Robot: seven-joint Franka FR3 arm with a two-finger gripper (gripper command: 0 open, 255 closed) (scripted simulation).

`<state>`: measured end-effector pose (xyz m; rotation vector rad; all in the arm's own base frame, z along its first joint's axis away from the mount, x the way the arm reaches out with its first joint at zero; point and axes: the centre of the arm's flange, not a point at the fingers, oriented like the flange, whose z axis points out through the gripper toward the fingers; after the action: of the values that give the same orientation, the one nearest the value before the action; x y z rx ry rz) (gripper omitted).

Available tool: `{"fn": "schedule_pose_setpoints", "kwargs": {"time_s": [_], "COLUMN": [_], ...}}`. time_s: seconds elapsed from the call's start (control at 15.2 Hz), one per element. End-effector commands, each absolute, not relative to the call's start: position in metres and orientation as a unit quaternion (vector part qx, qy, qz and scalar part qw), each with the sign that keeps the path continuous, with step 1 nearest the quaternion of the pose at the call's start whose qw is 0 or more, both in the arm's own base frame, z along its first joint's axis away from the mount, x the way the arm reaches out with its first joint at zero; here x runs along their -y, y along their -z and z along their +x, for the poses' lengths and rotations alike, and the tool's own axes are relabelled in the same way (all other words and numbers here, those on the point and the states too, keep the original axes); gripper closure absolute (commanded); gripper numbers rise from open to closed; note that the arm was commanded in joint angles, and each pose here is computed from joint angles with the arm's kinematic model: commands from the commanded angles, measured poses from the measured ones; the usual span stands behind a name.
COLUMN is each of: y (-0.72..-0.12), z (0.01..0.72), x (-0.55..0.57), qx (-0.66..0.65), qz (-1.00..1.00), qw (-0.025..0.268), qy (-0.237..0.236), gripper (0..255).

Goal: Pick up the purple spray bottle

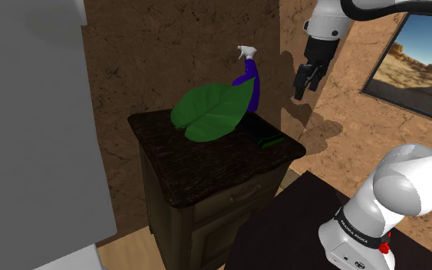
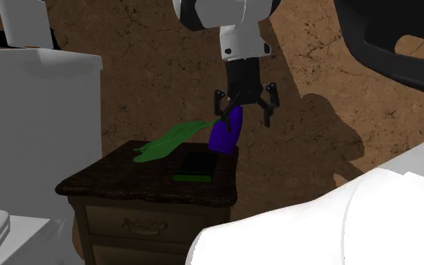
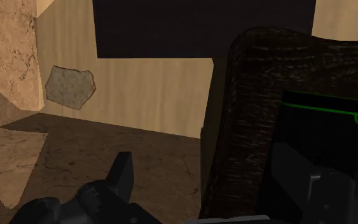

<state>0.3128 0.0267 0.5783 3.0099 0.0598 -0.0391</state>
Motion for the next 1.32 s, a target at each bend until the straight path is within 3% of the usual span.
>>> {"fn": "schedule_pose_setpoints", "kwargs": {"time_s": [0.0,1.25], "y": [-0.578,-0.643], "z": [0.313,0.488], "x": [-0.027,-0.016], "qx": [-0.02,-0.02], "qz": [0.998,0.979], "qw": [0.065,0.076], "qy": [0.013,-0.189], "gripper": [0,0]}}
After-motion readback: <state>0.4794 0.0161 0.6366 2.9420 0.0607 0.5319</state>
